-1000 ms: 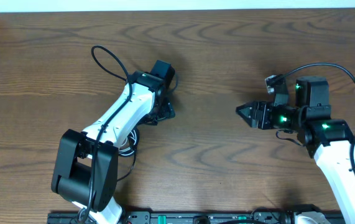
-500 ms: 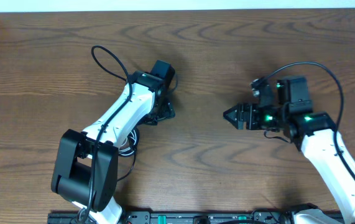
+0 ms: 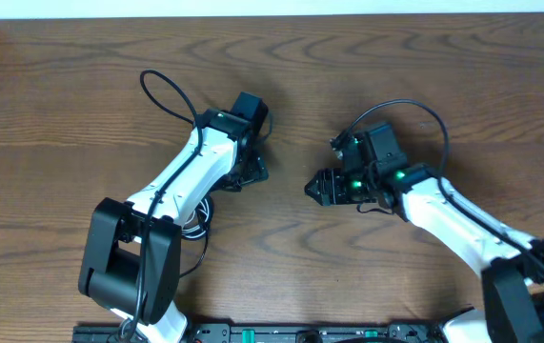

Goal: Untangle cables

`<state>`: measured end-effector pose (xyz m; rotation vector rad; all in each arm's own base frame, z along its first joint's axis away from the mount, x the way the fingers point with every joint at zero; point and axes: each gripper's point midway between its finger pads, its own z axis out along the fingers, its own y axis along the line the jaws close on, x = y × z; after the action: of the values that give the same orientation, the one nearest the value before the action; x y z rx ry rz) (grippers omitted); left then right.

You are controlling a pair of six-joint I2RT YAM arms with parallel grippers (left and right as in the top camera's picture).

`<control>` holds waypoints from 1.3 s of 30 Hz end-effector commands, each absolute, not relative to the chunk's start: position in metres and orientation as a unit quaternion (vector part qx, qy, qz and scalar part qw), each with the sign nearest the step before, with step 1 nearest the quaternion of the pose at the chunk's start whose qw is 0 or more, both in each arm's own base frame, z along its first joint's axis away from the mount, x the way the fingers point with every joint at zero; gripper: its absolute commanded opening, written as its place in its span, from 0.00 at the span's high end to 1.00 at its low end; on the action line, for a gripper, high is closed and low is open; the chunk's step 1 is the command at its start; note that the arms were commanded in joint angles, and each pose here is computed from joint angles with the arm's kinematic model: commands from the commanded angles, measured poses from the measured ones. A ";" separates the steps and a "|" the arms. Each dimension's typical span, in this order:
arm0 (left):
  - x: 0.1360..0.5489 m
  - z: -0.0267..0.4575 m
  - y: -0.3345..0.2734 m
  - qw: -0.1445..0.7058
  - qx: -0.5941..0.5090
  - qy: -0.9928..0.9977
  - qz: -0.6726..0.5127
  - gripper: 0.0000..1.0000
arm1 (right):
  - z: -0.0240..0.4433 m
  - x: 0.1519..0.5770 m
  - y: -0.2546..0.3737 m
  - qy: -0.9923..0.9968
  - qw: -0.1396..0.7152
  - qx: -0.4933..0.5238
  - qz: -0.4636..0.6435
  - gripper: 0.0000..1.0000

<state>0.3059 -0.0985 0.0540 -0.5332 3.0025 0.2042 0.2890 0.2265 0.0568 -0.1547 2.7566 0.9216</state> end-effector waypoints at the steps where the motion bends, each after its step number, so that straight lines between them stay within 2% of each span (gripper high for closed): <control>1: 0.304 0.050 -0.095 0.036 -0.180 0.980 0.074 0.02 | 0.049 0.295 0.227 0.945 0.102 -0.012 0.310 0.34; 9: 0.304 0.050 -0.095 0.036 -0.180 0.980 0.074 0.02 | 0.038 0.295 0.225 0.949 0.095 -0.008 0.299 0.29; 10: 0.304 0.050 -0.095 0.036 -0.180 0.980 0.074 0.02 | 0.038 0.295 0.224 0.950 0.096 -0.007 0.297 0.28; 11: 0.304 0.050 -0.095 0.036 -0.180 0.980 0.074 0.02 | 0.037 0.297 0.222 0.952 0.100 -0.005 0.291 0.20; 12: 0.304 0.050 -0.095 0.036 -0.180 0.980 0.074 0.02 | 0.036 0.298 0.220 0.953 0.104 -0.003 0.283 0.18; 15: 0.304 0.050 -0.095 0.036 -0.180 0.980 0.074 0.02 | 0.031 0.303 0.210 0.960 0.114 0.015 0.255 0.17; 18: 0.304 0.050 -0.095 0.036 -0.180 0.980 0.074 0.02 | 0.024 0.308 0.192 0.966 0.117 0.075 0.218 0.10; 22: 0.304 0.050 -0.095 0.036 -0.180 0.980 0.074 0.02 | 0.021 0.320 0.170 0.968 0.138 0.104 0.183 0.01; 30: 0.304 0.050 -0.095 0.036 -0.180 0.980 0.074 0.02 | 0.017 0.334 0.129 0.969 0.171 0.139 0.109 0.01; 39: 0.304 0.050 -0.095 0.036 -0.180 0.980 0.074 0.02 | 0.017 0.342 0.107 0.966 0.188 0.161 0.082 0.01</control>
<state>0.3059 -0.0985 0.0540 -0.5332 3.0025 0.2042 0.3331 0.1213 0.0157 0.4105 2.7477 0.2948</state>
